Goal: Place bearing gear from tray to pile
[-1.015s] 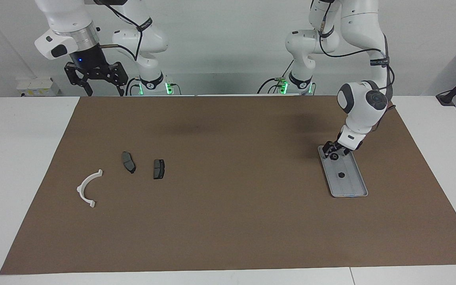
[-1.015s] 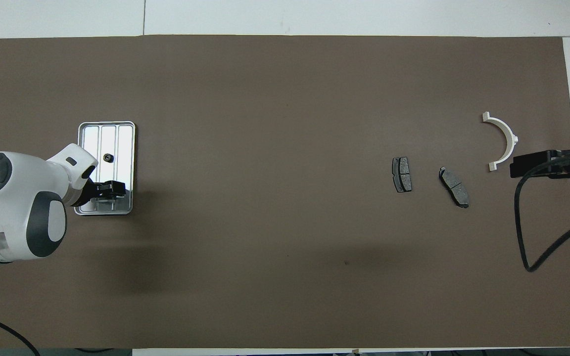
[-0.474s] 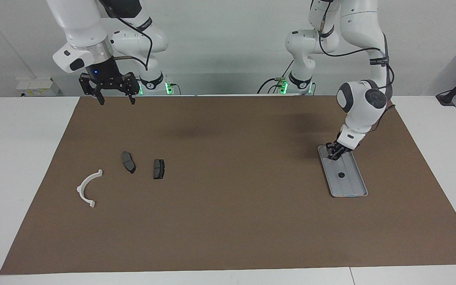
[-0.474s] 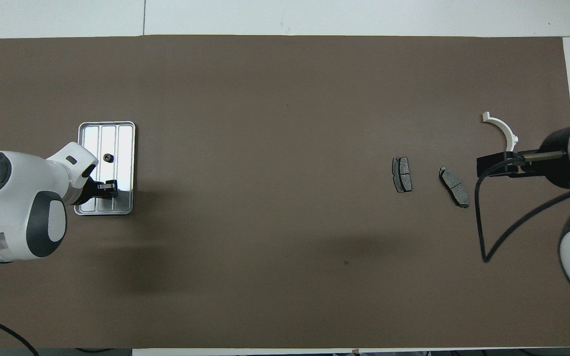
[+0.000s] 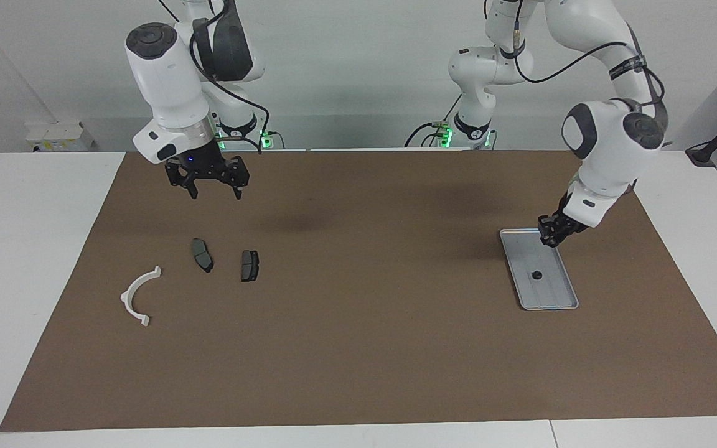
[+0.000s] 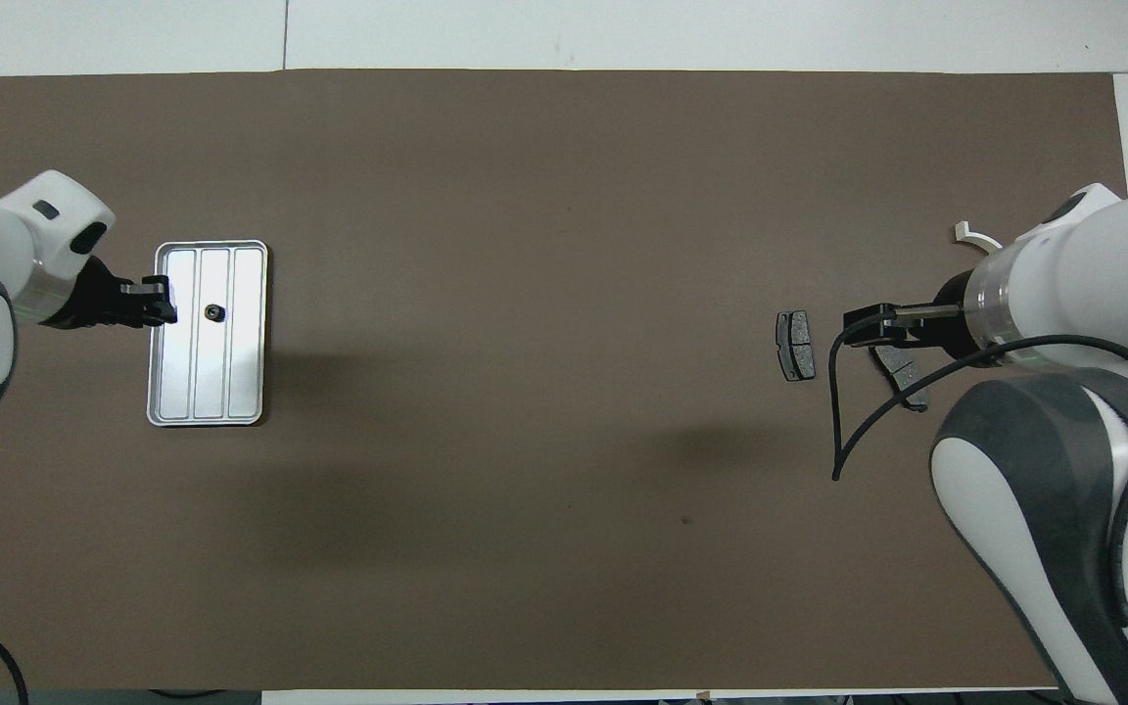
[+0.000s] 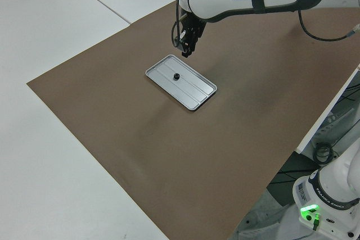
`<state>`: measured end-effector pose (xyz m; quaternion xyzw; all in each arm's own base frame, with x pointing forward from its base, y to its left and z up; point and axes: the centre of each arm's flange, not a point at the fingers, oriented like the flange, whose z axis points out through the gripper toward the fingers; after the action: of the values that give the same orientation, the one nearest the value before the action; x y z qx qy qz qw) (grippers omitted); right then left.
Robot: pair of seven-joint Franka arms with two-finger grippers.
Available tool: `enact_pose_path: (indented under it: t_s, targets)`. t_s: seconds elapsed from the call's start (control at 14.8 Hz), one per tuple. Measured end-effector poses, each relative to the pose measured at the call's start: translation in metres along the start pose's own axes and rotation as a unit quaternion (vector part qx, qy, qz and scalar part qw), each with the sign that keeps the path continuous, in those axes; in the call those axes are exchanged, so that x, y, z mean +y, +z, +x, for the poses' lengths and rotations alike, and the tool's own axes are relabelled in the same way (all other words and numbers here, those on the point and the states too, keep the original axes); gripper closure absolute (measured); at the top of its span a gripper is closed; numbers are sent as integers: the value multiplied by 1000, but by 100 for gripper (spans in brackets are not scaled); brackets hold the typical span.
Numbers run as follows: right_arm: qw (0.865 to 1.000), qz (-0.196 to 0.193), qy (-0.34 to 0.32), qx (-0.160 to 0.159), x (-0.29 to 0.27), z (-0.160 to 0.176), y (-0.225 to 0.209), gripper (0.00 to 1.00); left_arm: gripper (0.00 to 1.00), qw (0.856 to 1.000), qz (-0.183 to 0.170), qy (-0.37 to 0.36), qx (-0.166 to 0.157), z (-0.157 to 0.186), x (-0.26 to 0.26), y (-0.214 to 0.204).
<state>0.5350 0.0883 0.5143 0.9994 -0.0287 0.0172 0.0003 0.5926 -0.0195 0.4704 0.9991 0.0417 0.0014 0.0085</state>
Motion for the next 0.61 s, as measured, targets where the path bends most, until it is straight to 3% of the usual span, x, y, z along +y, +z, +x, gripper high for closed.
enact_pose_path:
  t_s: [0.2,0.41,0.61]
  targets:
    - [1000,0,8,-2,-3,10,19,0,65,999,-3,-34,9,0,97,-33]
    - [1000,0,8,-2,-3,10,19,0,65,999,-1,-44,1,-32,209,-12]
    - [1000,0,8,-2,-3,10,19,0,65,998,-8,-58,12,-58,273,12]
